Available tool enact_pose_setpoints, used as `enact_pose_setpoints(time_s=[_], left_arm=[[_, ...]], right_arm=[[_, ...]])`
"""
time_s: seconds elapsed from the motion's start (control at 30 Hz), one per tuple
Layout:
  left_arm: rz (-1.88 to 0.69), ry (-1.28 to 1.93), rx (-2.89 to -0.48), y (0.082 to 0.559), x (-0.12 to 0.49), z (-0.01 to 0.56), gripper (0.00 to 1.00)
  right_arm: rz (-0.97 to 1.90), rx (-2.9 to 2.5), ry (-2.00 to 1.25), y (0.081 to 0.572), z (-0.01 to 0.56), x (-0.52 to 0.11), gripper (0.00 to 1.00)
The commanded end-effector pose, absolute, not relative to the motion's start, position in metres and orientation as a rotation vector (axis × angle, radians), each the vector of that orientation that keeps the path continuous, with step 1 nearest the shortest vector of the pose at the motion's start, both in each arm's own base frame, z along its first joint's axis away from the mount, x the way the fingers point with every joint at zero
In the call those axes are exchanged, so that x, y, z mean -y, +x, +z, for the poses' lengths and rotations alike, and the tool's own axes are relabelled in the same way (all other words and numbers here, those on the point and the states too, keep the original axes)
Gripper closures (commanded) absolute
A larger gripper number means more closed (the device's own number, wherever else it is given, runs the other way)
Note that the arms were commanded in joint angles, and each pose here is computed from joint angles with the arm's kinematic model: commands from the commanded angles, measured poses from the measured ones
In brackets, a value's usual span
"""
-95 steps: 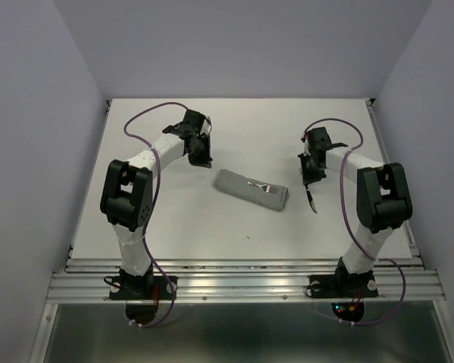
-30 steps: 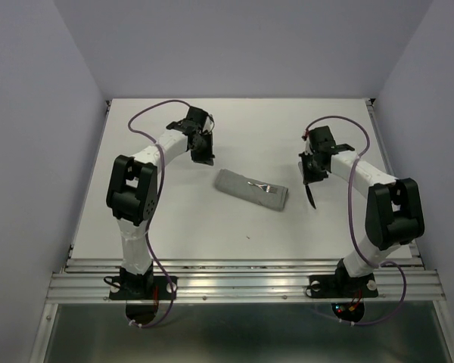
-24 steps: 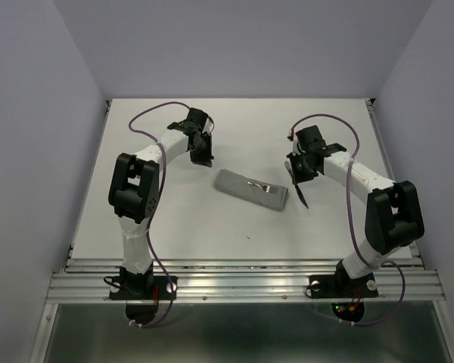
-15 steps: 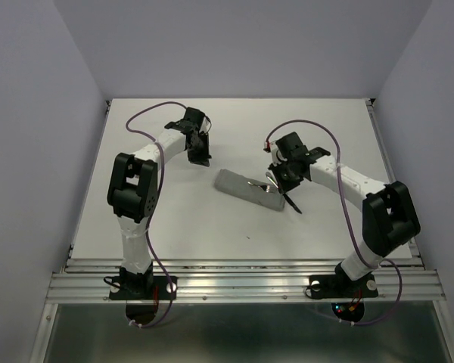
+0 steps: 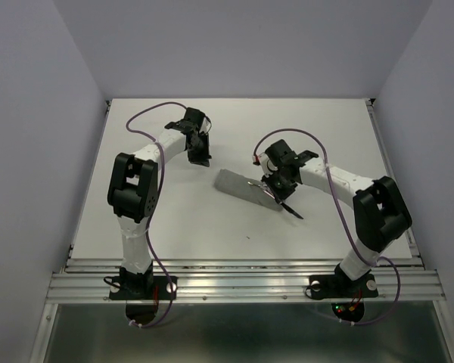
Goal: Fold the napkin into a case and place the utensils inside
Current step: Move the knife to the folded napkin, then stuff the knife into the folded napkin.
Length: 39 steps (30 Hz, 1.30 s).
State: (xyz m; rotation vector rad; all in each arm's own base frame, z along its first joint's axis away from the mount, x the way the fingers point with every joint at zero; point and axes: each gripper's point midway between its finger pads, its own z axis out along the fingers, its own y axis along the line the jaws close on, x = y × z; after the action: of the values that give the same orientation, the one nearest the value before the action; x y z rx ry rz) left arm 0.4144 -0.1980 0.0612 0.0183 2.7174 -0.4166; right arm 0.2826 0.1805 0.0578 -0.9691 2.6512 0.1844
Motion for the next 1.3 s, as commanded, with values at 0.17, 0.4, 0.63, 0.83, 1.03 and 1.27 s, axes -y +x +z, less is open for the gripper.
enact_pose_setpoints(time_s=[0.17, 0.4, 0.63, 0.83, 1.03, 1.27], left_arm=[[-0.431, 0.044, -2.699, 0.412, 0.198, 0.072, 0.91], [-0.436, 0.045, -2.719, 0.406, 0.198, 0.067, 0.91], [-0.468, 0.062, -2.743, 0.392, 0.204, 0.059, 0.91], [-0.498, 0.091, -2.754, 0.382, 0.213, 0.055, 0.91], [-0.554, 0.133, -2.775, 0.373, 0.228, 0.049, 0.91], [-0.590, 0.152, -2.778, 0.372, 0.237, 0.048, 0.91]], right_arm=[[0.206, -2.593, -1.096, 0.280, 0.066, -0.199, 0.99], [0.185, -2.586, -1.151, 0.287, 0.061, -0.205, 0.99], [0.180, -2.576, -1.232, 0.290, 0.057, -0.214, 0.99], [0.180, -2.562, -1.286, 0.294, 0.055, -0.225, 0.99], [0.178, -2.541, -1.332, 0.301, 0.056, -0.233, 0.99], [0.197, -2.521, -1.375, 0.305, 0.052, -0.244, 0.99]])
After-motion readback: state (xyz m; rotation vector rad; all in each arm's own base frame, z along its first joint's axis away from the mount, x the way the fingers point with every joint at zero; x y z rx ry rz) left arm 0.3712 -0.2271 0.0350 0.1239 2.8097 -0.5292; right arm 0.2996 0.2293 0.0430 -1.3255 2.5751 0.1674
